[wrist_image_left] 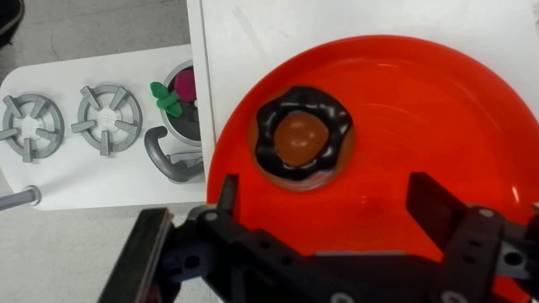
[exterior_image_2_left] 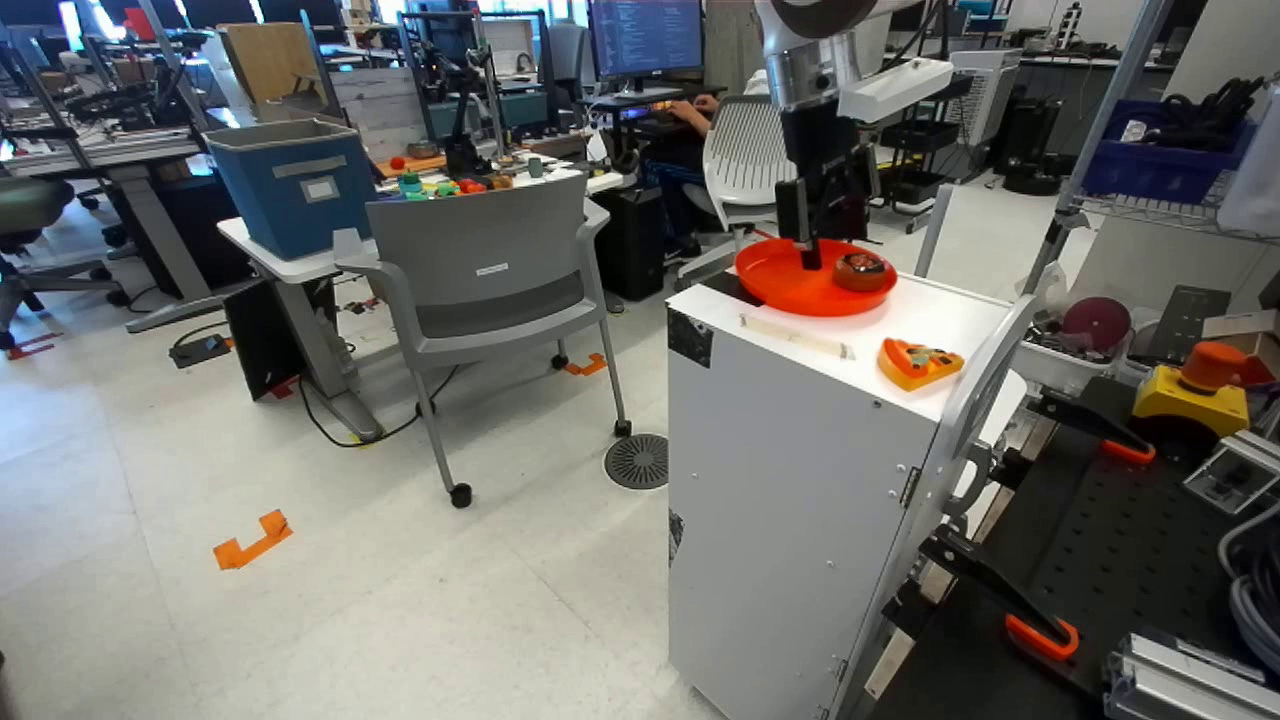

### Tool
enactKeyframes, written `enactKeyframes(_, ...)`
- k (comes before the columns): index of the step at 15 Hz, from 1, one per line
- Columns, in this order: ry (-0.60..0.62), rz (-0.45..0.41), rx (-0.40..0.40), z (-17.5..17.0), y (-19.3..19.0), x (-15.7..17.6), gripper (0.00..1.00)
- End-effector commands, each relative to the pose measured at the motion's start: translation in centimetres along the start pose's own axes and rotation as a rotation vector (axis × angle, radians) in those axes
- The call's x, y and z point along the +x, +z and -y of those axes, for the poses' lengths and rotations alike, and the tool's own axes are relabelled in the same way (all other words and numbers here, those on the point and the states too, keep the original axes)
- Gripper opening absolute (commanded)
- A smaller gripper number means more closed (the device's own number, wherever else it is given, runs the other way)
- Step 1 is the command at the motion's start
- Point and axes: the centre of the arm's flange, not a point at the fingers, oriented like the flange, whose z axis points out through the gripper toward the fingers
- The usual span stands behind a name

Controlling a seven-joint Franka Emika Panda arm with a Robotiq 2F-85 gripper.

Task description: Remove the donut from the plate

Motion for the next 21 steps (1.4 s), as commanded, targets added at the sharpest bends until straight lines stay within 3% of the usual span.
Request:
enactKeyframes(1,-0.013,0.010,0.013,-0.14,0.76,0.28,1.00)
enactKeyframes(11,-0.022,0.012,0.013,-0.12,1.48,0.35,1.00)
enactKeyframes(12,-0.025,0.010,0.013,-0.13,1.49,0.36,0.93)
enactKeyframes(13,-0.026,0.004,0.011,-0.14,1.53,0.40,0.72)
enactKeyframes(16,-0.036,-0.005,0.008,-0.17,1.52,0.45,0.61)
enactKeyframes(21,-0.046,-0.013,0.008,-0.20,1.39,0.53,0.23)
